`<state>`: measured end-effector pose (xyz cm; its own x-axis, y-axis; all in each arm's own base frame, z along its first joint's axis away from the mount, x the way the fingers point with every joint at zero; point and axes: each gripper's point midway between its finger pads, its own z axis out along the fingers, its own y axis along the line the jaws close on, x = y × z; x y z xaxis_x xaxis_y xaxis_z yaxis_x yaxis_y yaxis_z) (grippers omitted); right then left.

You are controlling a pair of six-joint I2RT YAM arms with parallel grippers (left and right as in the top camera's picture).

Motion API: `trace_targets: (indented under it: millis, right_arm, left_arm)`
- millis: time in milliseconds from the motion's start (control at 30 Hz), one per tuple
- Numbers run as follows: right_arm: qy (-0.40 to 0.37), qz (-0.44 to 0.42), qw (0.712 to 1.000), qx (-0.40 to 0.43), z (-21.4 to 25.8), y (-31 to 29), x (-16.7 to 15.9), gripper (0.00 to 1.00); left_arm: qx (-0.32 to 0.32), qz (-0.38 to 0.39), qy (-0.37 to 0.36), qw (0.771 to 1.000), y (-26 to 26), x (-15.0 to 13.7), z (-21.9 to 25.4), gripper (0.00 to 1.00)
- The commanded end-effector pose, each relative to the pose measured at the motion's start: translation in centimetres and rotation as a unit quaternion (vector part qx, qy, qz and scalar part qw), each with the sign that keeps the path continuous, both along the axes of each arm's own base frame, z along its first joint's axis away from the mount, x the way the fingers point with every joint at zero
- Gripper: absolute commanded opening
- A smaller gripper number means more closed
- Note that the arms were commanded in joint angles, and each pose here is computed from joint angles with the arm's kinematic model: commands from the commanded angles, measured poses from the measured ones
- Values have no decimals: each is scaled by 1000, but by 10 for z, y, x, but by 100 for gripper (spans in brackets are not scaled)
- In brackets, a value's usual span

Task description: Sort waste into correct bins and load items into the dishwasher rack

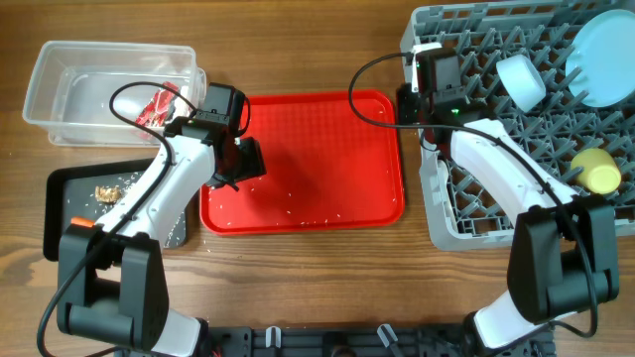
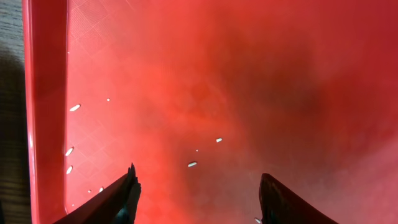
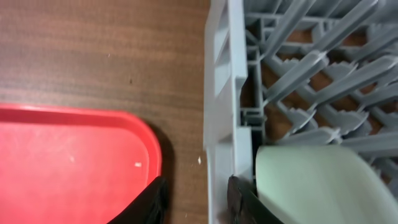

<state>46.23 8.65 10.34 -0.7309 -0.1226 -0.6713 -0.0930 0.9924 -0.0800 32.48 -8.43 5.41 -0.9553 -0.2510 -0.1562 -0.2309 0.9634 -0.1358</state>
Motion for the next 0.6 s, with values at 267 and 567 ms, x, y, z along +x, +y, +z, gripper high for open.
trace_targets:
  millis: [267, 567]
  right_arm:
    - [2, 3, 1000, 0, -4, -1, 2, 34]
    - [-40, 61, 997, 10, 10, 17, 17, 32]
  left_arm:
    - [9, -6, -2, 1000, 1, 2, -1, 63]
    - [9, -6, -2, 1000, 1, 2, -1, 63]
